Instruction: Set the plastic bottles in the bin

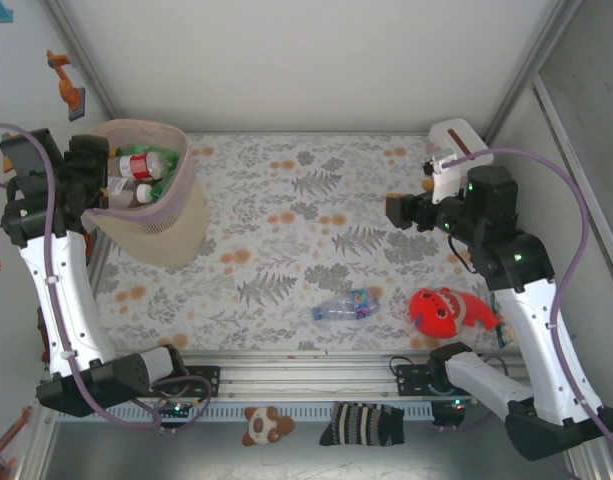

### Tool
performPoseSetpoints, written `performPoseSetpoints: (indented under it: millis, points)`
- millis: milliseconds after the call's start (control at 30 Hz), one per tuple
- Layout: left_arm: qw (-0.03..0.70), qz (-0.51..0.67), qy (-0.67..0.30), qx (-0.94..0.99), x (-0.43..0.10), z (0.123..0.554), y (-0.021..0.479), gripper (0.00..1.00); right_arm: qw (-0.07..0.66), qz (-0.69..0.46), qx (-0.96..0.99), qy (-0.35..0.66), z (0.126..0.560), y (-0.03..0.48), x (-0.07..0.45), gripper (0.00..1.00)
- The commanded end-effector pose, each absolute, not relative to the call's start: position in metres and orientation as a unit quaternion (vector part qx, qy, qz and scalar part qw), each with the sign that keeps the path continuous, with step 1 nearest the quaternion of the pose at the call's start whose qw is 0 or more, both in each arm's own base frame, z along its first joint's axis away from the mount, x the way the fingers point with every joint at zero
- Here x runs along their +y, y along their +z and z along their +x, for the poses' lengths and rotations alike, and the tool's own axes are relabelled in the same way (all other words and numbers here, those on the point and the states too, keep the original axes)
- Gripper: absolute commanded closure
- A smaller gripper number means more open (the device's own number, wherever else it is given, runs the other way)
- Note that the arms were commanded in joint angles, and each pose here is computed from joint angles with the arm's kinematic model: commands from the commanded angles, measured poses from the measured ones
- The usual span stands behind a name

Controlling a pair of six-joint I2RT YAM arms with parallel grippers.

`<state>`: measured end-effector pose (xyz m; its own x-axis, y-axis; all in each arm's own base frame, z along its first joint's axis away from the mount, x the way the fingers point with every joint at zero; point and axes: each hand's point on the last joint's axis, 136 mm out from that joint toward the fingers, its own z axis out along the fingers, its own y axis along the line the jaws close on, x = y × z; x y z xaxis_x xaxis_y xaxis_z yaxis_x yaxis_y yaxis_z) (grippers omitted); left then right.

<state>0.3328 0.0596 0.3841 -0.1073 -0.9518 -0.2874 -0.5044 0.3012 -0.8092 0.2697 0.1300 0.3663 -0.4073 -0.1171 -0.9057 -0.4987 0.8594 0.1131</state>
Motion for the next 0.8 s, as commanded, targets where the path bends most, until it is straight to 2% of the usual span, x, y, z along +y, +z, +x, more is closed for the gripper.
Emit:
performPoseSetpoints:
  millis: [0,333,533,767]
  points:
    - [0.470,-0.417,-0.307,0.715,0.033,0.338,0.422,0.23,0.513,-0.194,0.815,0.188,0.268,0.365,0.132,0.16]
    - [0.543,-0.182,-0.363,0.735,-0.040,0.341,0.471,0.23,0.502,-0.215,0.817,0.188,0.267,0.359,0.136,0.16]
    - [0.559,-0.077,-0.392,0.727,-0.071,0.331,0.485,0.23,0.459,-0.304,0.811,0.196,0.256,0.344,0.151,0.18]
    - [0.552,-0.036,-0.398,0.732,-0.083,0.323,0.476,0.23,0.405,-0.431,0.783,0.194,0.229,0.320,0.164,0.23]
